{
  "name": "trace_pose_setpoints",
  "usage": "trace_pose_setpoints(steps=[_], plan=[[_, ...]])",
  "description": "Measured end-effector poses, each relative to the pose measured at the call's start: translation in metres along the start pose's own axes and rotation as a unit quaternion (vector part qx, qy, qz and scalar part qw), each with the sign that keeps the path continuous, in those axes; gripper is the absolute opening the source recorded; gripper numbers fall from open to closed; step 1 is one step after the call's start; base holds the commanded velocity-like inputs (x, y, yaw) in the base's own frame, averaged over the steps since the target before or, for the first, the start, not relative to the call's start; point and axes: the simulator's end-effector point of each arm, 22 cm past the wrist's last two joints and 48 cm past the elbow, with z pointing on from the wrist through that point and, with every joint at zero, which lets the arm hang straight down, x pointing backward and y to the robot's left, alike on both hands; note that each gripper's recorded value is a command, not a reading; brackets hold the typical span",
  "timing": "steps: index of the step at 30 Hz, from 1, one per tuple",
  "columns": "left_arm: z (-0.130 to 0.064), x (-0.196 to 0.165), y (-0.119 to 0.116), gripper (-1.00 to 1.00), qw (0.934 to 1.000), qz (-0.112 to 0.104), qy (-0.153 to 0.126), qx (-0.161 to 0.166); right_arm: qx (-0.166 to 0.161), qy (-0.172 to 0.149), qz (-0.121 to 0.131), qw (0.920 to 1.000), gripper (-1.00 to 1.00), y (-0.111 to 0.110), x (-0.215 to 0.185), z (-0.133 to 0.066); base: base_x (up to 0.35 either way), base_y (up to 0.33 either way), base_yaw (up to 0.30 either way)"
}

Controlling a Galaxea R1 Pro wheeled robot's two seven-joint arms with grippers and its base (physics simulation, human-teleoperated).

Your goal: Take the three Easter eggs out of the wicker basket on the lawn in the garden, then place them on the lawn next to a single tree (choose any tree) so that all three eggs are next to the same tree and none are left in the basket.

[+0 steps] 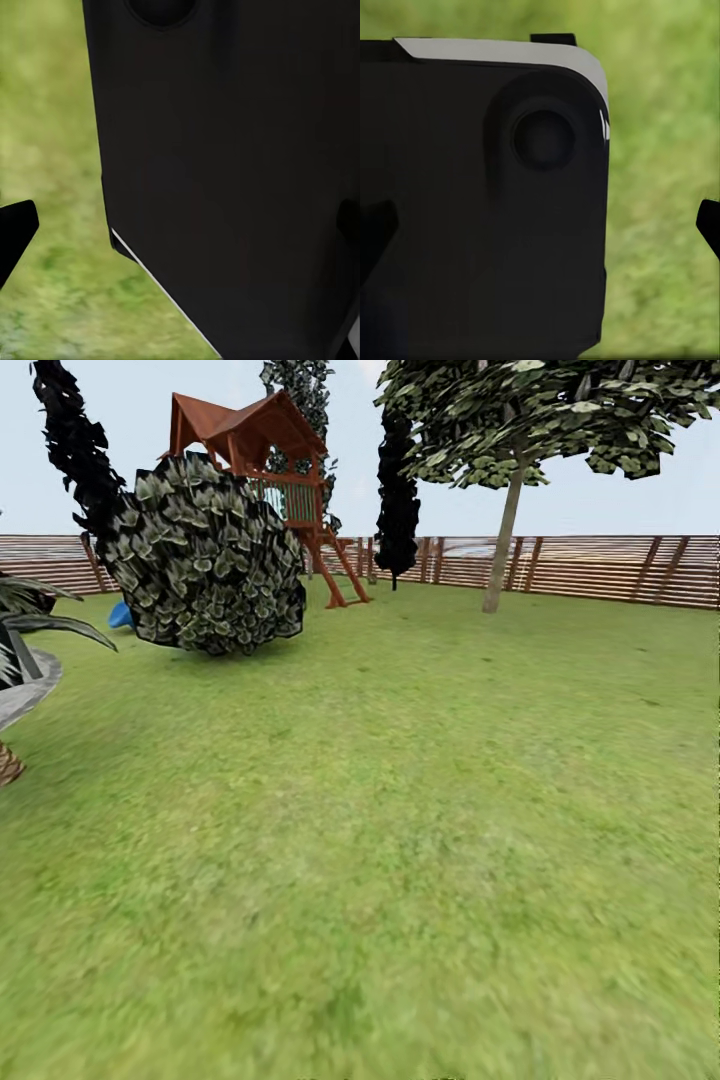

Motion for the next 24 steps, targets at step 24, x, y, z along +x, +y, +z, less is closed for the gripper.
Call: trace_pose_setpoints(steps=[24], plan=[[0.0,0.0082,-0.0007,1.0,0.9999,0.0,0.011,0.001,-0.001,0.012,-0.002,0.9999,1.0,0.0005,0.0093,0.0004,0.0,0.0,-0.159]])
